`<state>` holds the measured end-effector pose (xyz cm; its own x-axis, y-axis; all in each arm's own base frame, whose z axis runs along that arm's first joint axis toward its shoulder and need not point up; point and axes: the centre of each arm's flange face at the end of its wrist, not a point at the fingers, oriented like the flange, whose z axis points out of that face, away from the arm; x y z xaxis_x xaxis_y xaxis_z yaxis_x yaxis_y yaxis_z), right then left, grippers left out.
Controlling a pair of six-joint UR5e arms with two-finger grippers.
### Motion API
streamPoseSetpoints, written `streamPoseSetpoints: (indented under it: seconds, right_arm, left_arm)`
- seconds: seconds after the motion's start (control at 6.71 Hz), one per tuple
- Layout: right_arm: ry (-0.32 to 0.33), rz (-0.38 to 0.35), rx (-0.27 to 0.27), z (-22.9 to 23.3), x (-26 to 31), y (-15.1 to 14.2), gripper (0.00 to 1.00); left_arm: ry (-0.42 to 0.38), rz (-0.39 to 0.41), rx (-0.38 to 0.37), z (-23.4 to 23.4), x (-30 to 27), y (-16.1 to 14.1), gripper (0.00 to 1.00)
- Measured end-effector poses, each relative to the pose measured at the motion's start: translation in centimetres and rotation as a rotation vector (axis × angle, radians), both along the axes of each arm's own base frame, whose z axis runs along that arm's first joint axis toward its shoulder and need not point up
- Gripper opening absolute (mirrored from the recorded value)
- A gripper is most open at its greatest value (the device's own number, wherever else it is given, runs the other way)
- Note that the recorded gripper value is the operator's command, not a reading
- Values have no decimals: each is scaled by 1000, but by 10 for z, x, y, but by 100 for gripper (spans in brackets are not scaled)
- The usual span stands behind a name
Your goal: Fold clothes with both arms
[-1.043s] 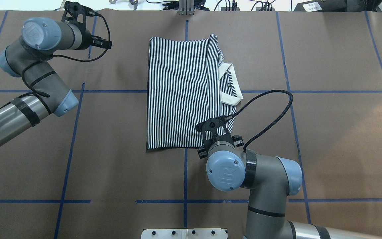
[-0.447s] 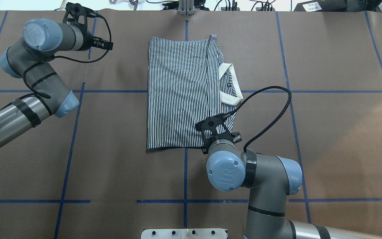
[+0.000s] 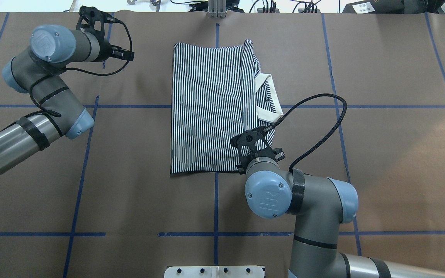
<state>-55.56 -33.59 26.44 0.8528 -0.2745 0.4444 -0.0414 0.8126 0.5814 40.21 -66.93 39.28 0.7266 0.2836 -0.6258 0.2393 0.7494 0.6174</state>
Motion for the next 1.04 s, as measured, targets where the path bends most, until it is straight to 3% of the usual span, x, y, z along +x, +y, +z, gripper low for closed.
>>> streamPoseSetpoints:
  seconds: [0.45,0.6,0.74,1.04]
  right_arm:
    - [0,54,-57,36,16,9,7]
    - [-27,93,-100,45,17,21,38]
    - [-48,122,-133,52,15,30,99]
    - [-73,143,-160,52,13,38,100]
  left_arm:
    - [5,8,-2,-1,7,5,100]
    - [6,9,-2,-2,8,5,100]
    - [6,9,-1,-2,8,5,100]
    - [7,9,0,-2,8,5,100]
